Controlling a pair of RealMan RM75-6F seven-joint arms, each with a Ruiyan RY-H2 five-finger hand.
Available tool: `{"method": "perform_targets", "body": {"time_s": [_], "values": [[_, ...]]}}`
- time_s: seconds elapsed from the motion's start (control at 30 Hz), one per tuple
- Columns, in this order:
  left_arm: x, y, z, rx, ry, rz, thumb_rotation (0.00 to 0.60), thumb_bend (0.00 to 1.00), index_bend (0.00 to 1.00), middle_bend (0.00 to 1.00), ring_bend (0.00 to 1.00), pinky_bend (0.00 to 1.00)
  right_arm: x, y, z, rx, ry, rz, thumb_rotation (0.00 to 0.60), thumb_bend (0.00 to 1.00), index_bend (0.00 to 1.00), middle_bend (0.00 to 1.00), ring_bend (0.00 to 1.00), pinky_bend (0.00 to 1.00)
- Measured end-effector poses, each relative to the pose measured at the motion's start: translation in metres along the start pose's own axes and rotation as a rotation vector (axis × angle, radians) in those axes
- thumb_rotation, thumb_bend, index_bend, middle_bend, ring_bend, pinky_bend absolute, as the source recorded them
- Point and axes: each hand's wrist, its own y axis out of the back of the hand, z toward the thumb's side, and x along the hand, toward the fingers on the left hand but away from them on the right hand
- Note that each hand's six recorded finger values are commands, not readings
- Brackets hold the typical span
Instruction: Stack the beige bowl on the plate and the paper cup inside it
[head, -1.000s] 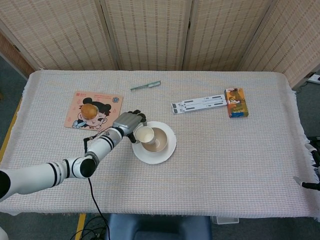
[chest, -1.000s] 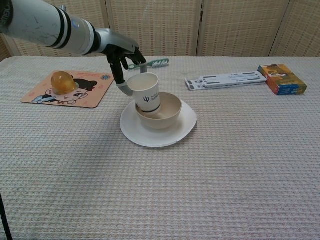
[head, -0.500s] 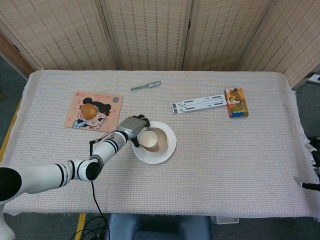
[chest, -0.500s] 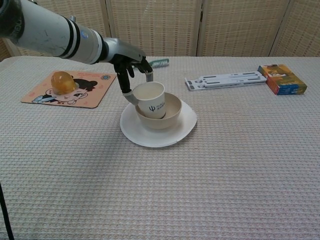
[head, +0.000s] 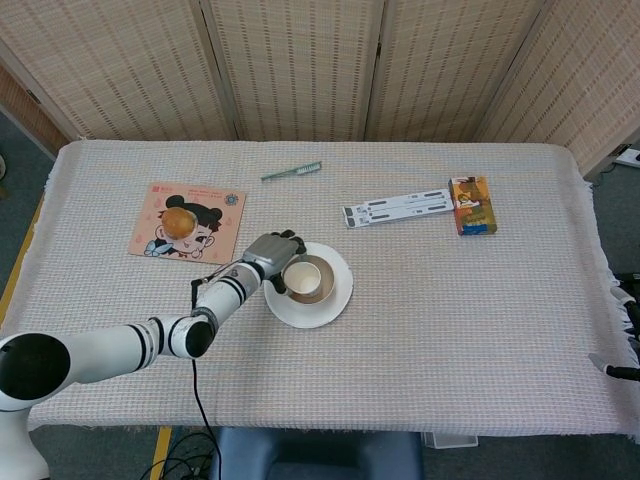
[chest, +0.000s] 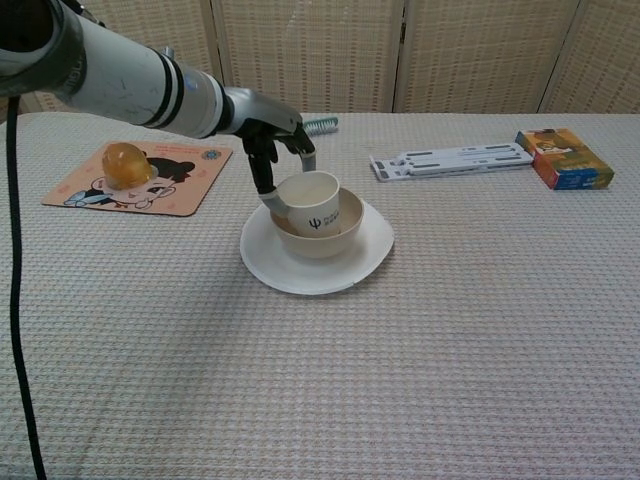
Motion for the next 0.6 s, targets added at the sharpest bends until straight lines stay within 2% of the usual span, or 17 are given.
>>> {"method": "perform_targets", "body": {"time_s": [0.4, 0.6], "values": [[0.008, -0.003, 0.006, 0.001, -0.009, 0.002, 0.6, 0.25, 0.55, 0.19, 0.0, 0.16, 0.0, 0.001, 0.0, -0.004, 0.003, -0.002, 0.6, 0.23, 0.0, 0.0, 0.0, 0.0], [0.014, -0.006, 0.009, -0.003, -0.015, 0.003, 0.6, 0.25, 0.48, 0.19, 0.0, 0.16, 0.0, 0.002, -0.001, -0.007, 0.005, -0.003, 0.6, 0.23, 0.0, 0.0, 0.0, 0.0]]}}
